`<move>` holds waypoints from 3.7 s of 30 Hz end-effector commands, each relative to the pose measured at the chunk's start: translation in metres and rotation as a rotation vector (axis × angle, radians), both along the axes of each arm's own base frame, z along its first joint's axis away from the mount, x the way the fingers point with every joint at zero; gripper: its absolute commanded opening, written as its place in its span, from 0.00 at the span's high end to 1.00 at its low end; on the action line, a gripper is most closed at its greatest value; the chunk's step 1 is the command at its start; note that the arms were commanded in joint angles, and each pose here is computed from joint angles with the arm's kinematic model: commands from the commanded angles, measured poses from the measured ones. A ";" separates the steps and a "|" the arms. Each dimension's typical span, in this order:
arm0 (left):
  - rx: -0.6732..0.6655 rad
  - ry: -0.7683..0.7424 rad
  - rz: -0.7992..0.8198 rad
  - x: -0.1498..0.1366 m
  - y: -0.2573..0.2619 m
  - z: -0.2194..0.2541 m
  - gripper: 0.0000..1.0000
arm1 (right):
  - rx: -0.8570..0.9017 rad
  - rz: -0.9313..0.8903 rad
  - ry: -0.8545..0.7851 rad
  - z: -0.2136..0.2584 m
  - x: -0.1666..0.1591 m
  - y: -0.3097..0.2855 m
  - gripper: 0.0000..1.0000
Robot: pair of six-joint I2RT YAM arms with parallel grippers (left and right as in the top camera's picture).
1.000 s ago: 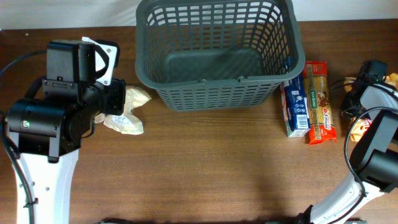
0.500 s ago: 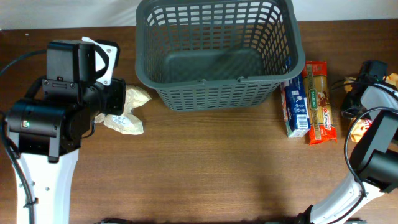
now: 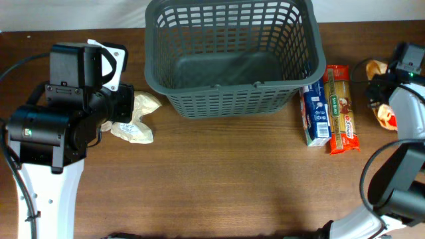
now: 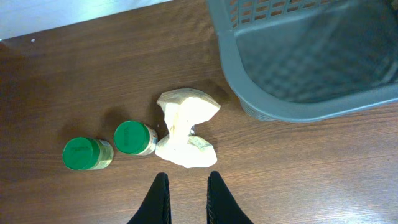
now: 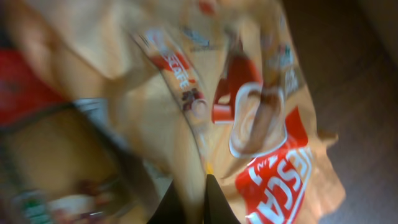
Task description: Pack container
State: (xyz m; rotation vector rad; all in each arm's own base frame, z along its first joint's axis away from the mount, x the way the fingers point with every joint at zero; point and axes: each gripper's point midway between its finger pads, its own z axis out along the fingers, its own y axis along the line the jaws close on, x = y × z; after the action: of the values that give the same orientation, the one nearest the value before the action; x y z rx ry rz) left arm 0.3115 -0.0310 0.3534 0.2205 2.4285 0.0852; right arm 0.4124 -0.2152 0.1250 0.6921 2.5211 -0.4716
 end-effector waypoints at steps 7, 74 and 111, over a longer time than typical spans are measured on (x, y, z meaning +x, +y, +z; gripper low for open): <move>-0.013 -0.009 0.002 0.001 0.000 0.003 0.94 | -0.014 0.032 -0.076 0.034 0.012 0.017 0.96; -0.061 0.009 -0.040 -0.002 -0.012 0.000 0.94 | 0.625 -0.049 -0.153 -0.126 -0.025 -0.060 0.96; -0.061 0.009 -0.040 -0.002 -0.012 0.000 0.94 | 0.460 0.137 -0.554 0.088 0.016 -0.071 0.96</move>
State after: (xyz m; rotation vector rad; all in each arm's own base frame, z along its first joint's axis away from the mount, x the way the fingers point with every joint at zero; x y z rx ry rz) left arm 0.3091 -0.0417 0.3518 0.2499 2.4358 0.0080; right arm 0.4279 -0.2899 0.1975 0.7079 2.1478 0.3194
